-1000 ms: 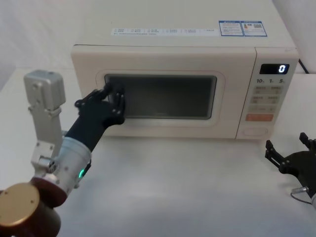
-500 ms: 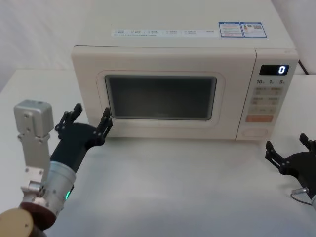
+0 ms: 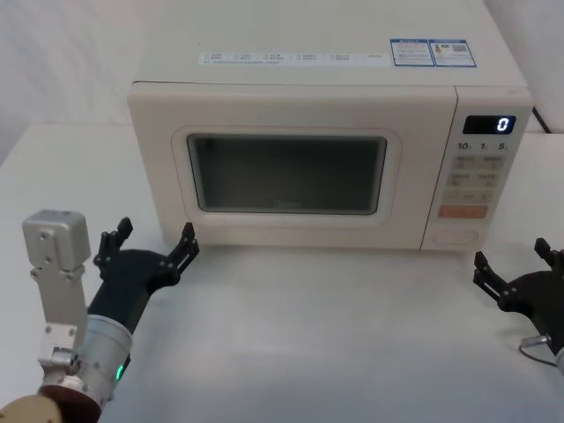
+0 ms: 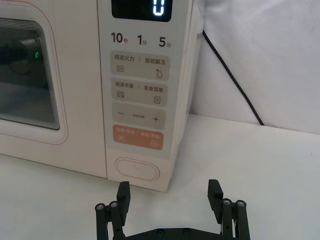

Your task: Press the button to open the microwave door with one hand; close the microwave door with the other hand.

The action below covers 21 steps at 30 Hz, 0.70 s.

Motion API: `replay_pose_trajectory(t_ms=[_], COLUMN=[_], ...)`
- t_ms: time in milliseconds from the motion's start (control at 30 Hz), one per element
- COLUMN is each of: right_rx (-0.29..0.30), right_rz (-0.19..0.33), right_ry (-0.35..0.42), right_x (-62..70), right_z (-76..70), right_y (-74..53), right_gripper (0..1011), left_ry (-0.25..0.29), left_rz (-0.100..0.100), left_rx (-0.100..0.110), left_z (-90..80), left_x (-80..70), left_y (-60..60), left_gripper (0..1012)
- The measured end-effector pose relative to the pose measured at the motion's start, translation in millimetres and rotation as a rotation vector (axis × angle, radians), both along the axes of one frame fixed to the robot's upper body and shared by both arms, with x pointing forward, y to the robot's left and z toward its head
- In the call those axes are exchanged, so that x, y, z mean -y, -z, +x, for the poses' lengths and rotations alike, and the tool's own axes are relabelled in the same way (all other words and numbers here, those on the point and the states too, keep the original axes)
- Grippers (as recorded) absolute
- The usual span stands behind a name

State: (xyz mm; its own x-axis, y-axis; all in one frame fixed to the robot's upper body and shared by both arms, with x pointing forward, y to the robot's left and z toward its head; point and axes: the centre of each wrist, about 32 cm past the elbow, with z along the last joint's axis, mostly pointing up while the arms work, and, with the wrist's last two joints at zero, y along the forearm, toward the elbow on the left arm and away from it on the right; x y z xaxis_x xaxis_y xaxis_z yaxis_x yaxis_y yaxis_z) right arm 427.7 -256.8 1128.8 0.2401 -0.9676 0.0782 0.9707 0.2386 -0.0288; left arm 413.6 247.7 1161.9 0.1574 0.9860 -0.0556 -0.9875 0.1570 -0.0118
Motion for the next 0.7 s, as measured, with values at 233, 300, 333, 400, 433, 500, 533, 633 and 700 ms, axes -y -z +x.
replay_pose_trajectory(t_ms=[233, 300, 333, 400, 433, 500, 533, 633, 700], right_rx=[0.000, 0.000, 0.000, 0.000, 0.000, 0.000, 0.000, 0.000, 0.000], right_rz=[0.000, 0.000, 0.000, 0.000, 0.000, 0.000, 0.000, 0.000, 0.000], right_ry=[0.000, 0.000, 0.000, 0.000, 0.000, 0.000, 0.000, 0.000, 0.000], right_x=[0.0, 0.0, 0.0, 0.0, 0.0, 0.0, 0.0, 0.0, 0.0], right_z=[0.0, 0.0, 0.0, 0.0, 0.0, 0.0, 0.0, 0.0, 0.0], right_y=[0.0, 0.0, 0.0, 0.0, 0.0, 0.0, 0.0, 0.0, 0.0], right_gripper=[1002, 1002, 1002, 1002, 1002, 1002, 1002, 1002, 1002], left_ry=[-0.004, -0.004, -0.004, -0.003, -0.003, -0.003, -0.003, -0.002, -0.002], left_rz=[-0.002, -0.001, -0.001, -0.001, -0.001, -0.001, -0.001, -0.001, -0.001], left_rx=[-0.027, -0.026, -0.026, -0.024, -0.024, -0.023, -0.022, -0.021, -0.020], left_z=[-0.4, -0.4, -0.4, -0.3, -0.3, -0.3, -0.3, -0.2, -0.2], left_x=[0.1, 0.1, 0.1, 0.1, 0.2, 0.2, 0.2, 0.2, 0.2], left_y=[9.3, 9.1, 8.9, 8.4, 8.3, 7.8, 7.7, 7.1, 6.8], left_gripper=[1001, 1001, 1001, 1001, 1001, 1001, 1001, 1001, 1001])
